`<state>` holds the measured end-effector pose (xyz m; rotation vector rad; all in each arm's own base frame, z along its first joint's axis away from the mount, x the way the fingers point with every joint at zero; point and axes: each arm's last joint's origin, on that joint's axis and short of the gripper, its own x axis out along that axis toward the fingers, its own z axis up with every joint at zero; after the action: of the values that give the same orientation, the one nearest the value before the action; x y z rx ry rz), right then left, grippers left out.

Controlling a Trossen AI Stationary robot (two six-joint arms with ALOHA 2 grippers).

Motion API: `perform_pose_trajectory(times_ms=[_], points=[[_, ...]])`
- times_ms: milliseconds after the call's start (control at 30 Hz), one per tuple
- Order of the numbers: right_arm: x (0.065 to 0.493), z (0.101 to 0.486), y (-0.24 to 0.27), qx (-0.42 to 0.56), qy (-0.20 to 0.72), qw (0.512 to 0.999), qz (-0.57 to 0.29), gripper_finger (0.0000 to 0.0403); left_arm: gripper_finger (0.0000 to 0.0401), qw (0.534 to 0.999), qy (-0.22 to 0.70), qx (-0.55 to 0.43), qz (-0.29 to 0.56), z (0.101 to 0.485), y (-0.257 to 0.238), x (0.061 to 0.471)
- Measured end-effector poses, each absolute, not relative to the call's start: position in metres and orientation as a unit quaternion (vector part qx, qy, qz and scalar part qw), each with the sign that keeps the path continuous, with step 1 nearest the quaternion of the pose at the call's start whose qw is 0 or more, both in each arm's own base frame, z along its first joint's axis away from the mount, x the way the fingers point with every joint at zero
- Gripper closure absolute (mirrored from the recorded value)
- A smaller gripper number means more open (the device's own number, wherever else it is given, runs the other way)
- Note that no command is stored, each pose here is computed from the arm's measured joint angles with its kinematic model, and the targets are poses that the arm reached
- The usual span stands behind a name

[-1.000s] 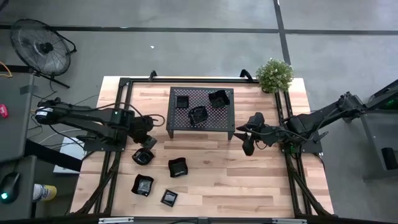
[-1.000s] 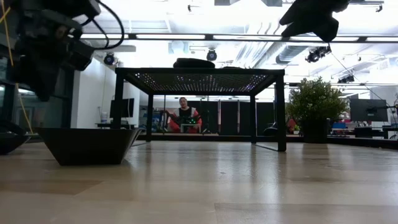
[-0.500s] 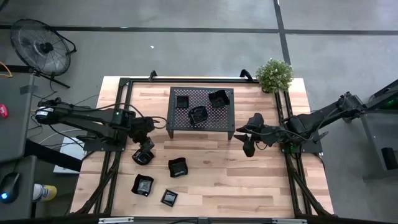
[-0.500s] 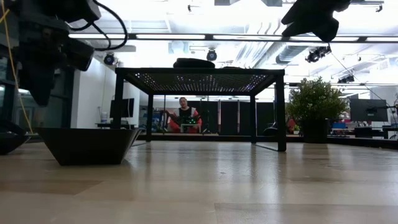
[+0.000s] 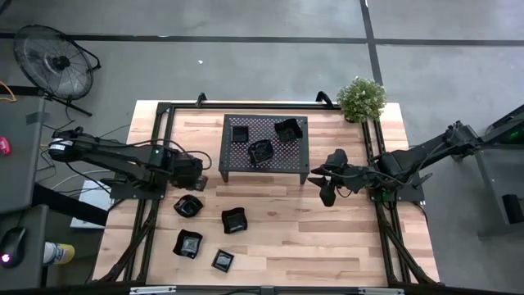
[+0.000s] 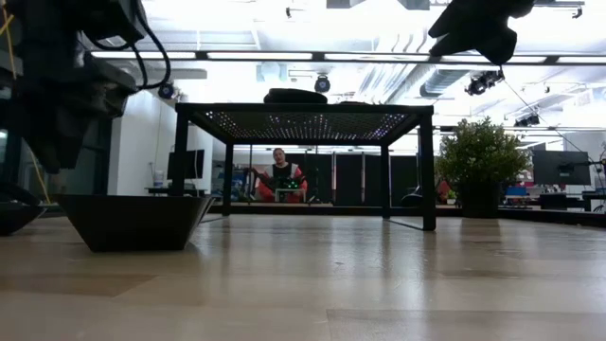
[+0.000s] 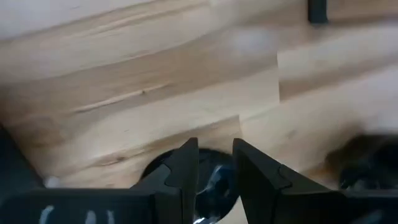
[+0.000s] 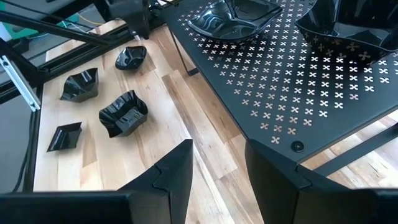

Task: Pick & Place Mini shaped plates
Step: Stack the black distorted plate on top of the black distorted plates on the shelf

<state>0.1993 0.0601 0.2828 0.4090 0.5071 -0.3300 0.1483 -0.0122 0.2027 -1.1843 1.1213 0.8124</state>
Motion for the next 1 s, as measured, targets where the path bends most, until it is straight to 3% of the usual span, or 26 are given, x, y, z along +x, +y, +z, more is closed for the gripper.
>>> perform_pose_trajectory(times_ms=[300,400,600,733,1000], points=[[0.199,0.283,0.060,0.200,0.247,0.934,-0.162,0.0261,0.0305,0.583,0.479,-0.522,0.398,0.191,-0.012,0.160],[0.199,0.283,0.060,0.198,0.247,0.935,-0.161,0.0261,0.0305,0.600,0.517,-0.493,0.360,0.187,-0.014,0.164],[0.199,0.283,0.060,0.190,0.250,0.936,-0.156,0.0261,0.0305,0.685,0.554,-0.425,0.208,0.184,-0.018,0.182],[0.199,0.283,0.060,0.189,0.252,0.937,-0.154,0.0261,0.0305,0.705,0.578,-0.381,0.155,0.182,-0.019,0.183],[0.199,0.283,0.060,0.199,0.252,0.934,-0.158,0.0261,0.0305,0.613,0.598,-0.461,0.233,0.180,-0.023,0.173]])
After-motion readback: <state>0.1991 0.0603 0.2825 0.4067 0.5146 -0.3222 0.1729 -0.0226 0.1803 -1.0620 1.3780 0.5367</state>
